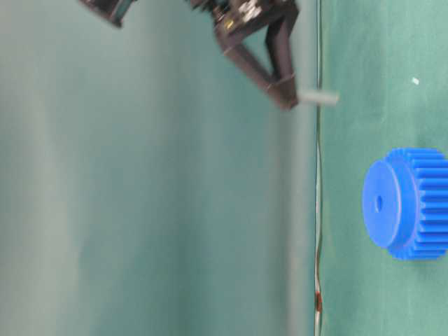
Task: Insert the shaft into the center hole of the gear.
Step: 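Carry the shaft left with the right gripper over the blue gear's hole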
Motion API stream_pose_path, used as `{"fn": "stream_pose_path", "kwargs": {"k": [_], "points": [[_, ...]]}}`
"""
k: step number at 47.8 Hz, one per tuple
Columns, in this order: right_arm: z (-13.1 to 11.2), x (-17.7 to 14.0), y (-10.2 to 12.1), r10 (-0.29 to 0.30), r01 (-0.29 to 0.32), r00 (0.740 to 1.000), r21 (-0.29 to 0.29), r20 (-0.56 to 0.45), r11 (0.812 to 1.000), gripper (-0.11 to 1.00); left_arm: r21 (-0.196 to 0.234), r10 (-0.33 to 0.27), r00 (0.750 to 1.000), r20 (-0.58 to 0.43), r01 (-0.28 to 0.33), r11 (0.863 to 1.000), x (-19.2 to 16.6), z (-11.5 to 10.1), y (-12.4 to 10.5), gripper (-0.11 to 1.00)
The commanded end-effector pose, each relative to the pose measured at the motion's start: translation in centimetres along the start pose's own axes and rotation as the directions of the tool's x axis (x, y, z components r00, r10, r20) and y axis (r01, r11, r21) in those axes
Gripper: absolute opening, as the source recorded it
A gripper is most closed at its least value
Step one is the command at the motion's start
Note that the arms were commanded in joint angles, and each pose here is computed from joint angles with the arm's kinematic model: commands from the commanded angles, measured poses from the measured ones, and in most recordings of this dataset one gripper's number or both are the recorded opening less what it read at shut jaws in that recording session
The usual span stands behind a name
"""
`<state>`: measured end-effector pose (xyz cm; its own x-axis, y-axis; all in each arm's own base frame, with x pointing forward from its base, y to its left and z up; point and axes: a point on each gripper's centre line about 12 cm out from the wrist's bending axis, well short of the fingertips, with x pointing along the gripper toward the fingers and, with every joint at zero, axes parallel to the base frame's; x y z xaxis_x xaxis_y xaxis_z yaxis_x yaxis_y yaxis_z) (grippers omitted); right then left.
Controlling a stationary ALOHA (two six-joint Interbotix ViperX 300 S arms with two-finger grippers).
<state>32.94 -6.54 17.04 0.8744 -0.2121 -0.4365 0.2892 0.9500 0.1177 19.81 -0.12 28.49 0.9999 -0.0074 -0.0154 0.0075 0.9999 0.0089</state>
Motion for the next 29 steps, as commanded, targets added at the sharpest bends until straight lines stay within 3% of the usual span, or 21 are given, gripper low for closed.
{"fn": "stream_pose_path", "kwargs": {"k": [1,19,29], "points": [[1.9,0.9,1.1,0.025,-0.025,0.999,-0.01,0.031,1.0,0.16,0.0,0.0,0.999,0.032,0.0,1.0,0.2,1.1,0.0,0.0],[4.4,5.9,2.8,0.058,-0.057,0.998,-0.052,0.008,0.997,0.16,0.0,0.0,0.999,0.032,0.0,1.0,0.2,1.1,0.0,0.0],[4.3,7.5,3.0,0.059,-0.06,0.998,-0.057,-0.005,0.997,0.16,0.002,0.0,0.999,0.034,0.0,1.0,0.2,1.1,0.0,0.0]]}}
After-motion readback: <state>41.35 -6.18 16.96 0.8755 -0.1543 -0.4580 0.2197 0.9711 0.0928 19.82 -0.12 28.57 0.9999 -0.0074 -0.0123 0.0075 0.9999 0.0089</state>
